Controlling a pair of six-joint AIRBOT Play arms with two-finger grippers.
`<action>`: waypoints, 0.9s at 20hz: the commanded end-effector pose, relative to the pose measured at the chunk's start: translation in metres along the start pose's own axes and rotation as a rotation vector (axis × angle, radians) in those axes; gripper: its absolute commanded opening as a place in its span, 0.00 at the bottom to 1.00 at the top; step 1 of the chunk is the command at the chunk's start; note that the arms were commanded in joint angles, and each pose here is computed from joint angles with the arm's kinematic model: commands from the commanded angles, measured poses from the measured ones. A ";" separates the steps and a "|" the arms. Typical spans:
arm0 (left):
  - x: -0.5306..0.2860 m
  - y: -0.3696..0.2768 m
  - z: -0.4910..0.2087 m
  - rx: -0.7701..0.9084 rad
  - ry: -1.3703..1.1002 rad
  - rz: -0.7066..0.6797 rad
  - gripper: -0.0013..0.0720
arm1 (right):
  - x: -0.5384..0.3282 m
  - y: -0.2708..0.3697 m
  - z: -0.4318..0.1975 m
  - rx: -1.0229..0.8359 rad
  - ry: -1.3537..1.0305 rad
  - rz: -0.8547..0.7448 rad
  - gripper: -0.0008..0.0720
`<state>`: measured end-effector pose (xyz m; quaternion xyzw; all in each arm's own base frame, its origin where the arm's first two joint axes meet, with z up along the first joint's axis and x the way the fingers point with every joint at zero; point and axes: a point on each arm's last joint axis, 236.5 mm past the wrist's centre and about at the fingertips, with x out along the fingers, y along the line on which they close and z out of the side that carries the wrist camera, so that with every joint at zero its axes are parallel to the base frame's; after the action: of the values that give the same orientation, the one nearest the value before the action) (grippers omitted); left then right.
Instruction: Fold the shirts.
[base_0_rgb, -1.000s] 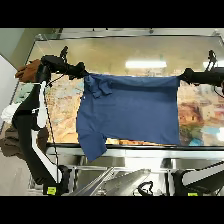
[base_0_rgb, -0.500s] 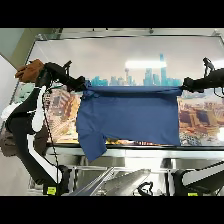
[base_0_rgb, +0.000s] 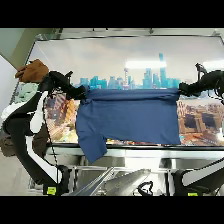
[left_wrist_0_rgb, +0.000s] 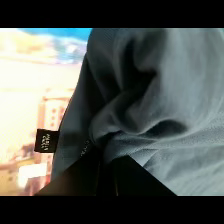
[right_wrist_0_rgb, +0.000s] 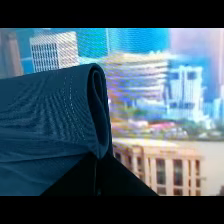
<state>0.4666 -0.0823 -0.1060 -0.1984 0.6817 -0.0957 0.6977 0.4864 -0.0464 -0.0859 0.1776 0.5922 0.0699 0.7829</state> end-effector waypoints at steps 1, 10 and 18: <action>-0.005 -0.003 0.008 0.011 -0.026 0.001 0.04 | 0.007 0.008 -0.003 -0.011 0.014 0.002 0.03; -0.056 -0.041 0.005 0.112 0.027 -0.022 0.69 | -0.023 0.025 0.002 -0.002 0.021 0.021 0.75; -0.143 -0.017 -0.137 0.039 0.133 0.172 0.69 | -0.067 -0.030 -0.080 0.174 0.140 0.078 0.74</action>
<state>0.3860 -0.0753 0.0237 -0.1480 0.7285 -0.1103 0.6598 0.4246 -0.0738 -0.0454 0.2264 0.6243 0.0572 0.7455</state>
